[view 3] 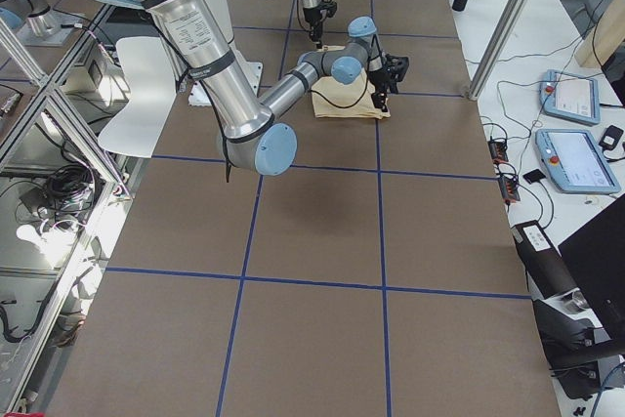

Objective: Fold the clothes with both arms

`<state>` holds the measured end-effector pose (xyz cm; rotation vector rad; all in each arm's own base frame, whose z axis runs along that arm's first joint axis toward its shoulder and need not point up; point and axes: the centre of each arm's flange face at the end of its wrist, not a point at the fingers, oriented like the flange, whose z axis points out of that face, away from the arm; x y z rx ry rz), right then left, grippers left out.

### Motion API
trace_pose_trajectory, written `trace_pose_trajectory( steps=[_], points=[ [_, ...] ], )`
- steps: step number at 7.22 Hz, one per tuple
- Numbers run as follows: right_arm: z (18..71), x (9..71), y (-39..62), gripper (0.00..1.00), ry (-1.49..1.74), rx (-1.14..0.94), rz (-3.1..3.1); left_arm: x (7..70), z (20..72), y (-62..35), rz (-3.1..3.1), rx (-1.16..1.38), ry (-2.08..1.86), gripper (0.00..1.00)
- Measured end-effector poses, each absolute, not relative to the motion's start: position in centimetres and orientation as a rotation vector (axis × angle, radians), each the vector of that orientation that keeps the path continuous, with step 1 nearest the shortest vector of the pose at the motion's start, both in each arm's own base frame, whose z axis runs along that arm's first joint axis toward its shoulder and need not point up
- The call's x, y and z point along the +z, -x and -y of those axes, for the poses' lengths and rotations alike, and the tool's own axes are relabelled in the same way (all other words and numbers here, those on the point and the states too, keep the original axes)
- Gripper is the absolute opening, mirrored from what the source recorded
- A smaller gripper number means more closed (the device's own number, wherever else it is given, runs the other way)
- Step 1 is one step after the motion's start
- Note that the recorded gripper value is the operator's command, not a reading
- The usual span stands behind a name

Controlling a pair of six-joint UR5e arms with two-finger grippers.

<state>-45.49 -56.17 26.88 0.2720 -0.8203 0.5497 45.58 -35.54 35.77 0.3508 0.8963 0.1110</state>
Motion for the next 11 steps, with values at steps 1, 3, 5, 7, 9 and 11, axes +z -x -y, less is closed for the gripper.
trace_pose_trajectory(
  steps=[1,3,5,7,9,11],
  points=[
    [56.1,26.9,45.6,1.0,-0.272,0.548,0.82,37.7,39.8,-43.3,-0.825,0.125,-0.408,0.0],
    [56.0,27.0,45.7,1.0,-0.271,0.545,0.822,40.7,54.2,-39.8,-0.644,0.139,-0.516,0.0],
    [56.0,27.0,45.8,1.0,-0.27,0.542,0.822,37.5,70.2,-38.8,-0.523,0.111,-0.583,0.0],
    [55.9,26.8,45.9,1.0,-0.269,0.545,0.825,34.4,75.5,-38.3,-0.517,0.108,-0.645,1.0],
    [55.5,24.8,47.1,1.0,-0.249,0.581,0.855,36.0,73.4,-36.3,-0.59,0.189,-0.745,1.0],
    [54.1,19.6,52.7,0.86,-0.166,0.689,0.895,37.2,70.5,-34.6,-0.651,0.232,-0.768,1.0]
  ],
)
